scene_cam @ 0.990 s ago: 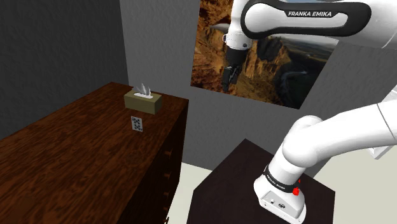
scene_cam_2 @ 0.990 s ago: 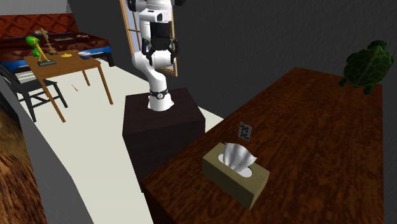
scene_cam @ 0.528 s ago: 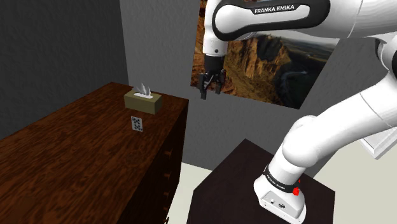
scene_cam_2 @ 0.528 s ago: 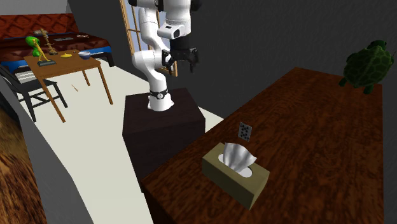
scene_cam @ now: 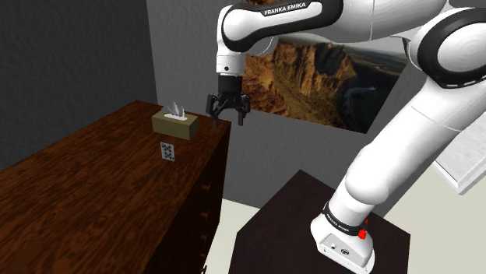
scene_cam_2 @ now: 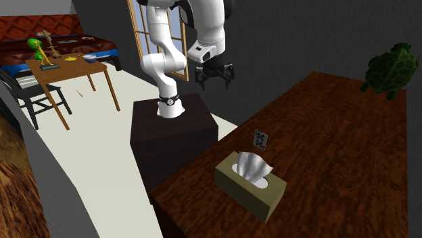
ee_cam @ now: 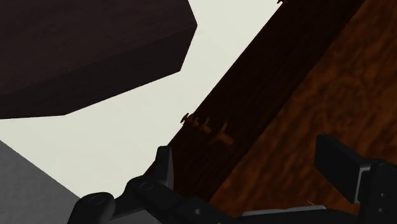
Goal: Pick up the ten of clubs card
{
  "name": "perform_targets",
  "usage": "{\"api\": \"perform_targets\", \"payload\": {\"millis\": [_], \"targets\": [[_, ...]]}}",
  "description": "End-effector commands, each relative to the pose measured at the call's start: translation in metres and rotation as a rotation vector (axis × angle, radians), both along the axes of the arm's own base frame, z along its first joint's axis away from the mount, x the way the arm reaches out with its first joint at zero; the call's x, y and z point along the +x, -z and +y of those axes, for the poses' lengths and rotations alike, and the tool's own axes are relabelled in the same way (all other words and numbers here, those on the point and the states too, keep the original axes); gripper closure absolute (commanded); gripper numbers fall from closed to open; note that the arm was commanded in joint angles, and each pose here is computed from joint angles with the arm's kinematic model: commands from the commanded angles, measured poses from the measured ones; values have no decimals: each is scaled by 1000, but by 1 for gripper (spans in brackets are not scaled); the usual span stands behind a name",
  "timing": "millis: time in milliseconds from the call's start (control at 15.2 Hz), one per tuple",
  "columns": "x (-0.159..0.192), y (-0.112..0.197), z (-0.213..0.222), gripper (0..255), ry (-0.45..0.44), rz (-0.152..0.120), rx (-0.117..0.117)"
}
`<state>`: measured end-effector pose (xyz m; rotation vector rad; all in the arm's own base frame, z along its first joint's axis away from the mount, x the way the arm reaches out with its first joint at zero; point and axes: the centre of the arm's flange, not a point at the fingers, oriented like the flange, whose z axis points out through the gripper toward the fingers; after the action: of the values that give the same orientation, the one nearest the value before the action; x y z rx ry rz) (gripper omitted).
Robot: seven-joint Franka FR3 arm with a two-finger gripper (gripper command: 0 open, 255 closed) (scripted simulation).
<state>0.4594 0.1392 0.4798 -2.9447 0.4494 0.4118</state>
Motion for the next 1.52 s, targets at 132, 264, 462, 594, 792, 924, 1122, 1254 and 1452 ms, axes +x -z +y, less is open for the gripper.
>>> {"api": "perform_targets", "payload": {"millis": [132,264,462,594,792,924,1122,1254,1452], "targets": [[39,25,23,0,132,70,49],[60,37,33,0,196,104,73],[91,57,46,0,291,154,109],[111,70,54,0,355,188,133],[142,91,63,0,451,238,169],[163,106,68,0,514,272,193],[188,125,73,0,594,314,223],[188,136,73,0,594,314,223],[188,152,73,0,594,314,223]]}}
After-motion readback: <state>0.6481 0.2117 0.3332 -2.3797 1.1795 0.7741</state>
